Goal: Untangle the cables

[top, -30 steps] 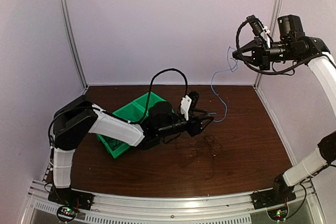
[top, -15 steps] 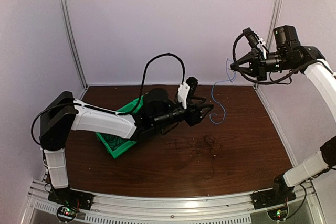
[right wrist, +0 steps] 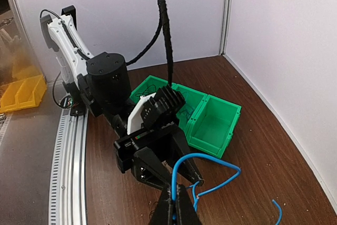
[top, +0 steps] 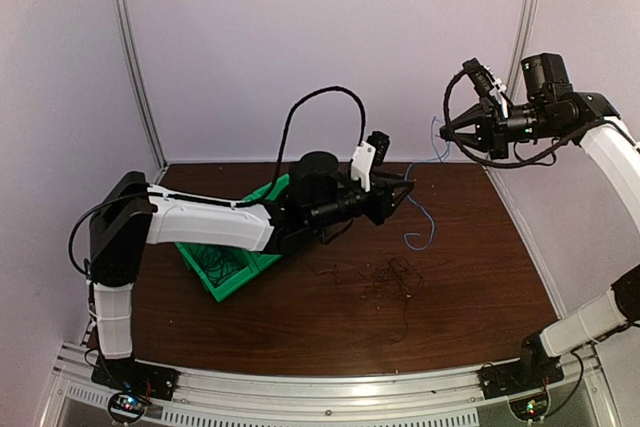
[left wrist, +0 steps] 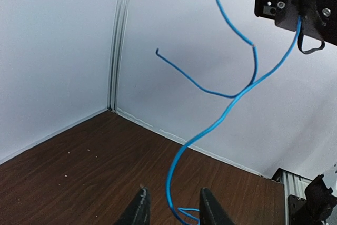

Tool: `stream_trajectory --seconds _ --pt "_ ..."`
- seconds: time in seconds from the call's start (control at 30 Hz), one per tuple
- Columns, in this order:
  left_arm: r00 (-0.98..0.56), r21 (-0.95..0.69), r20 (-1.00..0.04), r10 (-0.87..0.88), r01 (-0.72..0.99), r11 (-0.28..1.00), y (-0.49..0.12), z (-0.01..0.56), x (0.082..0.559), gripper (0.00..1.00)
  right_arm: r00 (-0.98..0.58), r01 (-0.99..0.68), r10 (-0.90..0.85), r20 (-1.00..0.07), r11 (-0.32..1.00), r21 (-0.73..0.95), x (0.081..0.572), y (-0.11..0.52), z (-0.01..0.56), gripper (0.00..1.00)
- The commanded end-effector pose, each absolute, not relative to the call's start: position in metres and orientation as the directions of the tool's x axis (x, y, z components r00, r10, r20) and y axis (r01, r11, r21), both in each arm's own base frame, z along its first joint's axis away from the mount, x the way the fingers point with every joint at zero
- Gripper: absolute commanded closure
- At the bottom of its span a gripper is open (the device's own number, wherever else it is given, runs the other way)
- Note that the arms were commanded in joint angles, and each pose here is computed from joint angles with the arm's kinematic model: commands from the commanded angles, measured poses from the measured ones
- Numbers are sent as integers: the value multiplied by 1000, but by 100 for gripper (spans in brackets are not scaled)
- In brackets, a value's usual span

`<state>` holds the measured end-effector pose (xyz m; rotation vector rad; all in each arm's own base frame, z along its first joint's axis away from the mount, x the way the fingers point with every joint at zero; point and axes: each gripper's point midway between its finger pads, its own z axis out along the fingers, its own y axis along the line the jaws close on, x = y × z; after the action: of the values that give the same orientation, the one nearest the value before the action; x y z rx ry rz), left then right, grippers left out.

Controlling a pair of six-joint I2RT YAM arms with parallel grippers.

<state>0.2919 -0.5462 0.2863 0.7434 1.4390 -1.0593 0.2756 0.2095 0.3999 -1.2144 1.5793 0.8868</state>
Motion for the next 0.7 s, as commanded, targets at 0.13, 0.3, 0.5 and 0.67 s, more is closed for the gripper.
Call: stream_trajectory --seconds 0.13,0.3,0.5,0.67 --pt "-133 -166 -984 -119 928 334 -556 292 284 86 -81 -971 -285 -955 239 12 269 212 397 98" --pt "-125 -158 -985 -117 929 335 -555 292 284 94 -94 -972 -273 -957 232 29 269 214 394 98" --pt "-123 -156 -985 -119 929 336 -553 293 282 100 -105 -971 -270 -957 234 40 271 215 391 98" --pt "-99 -139 -987 -123 913 384 -539 307 286 100 -147 -962 -267 -952 261 76 278 215 380 72"
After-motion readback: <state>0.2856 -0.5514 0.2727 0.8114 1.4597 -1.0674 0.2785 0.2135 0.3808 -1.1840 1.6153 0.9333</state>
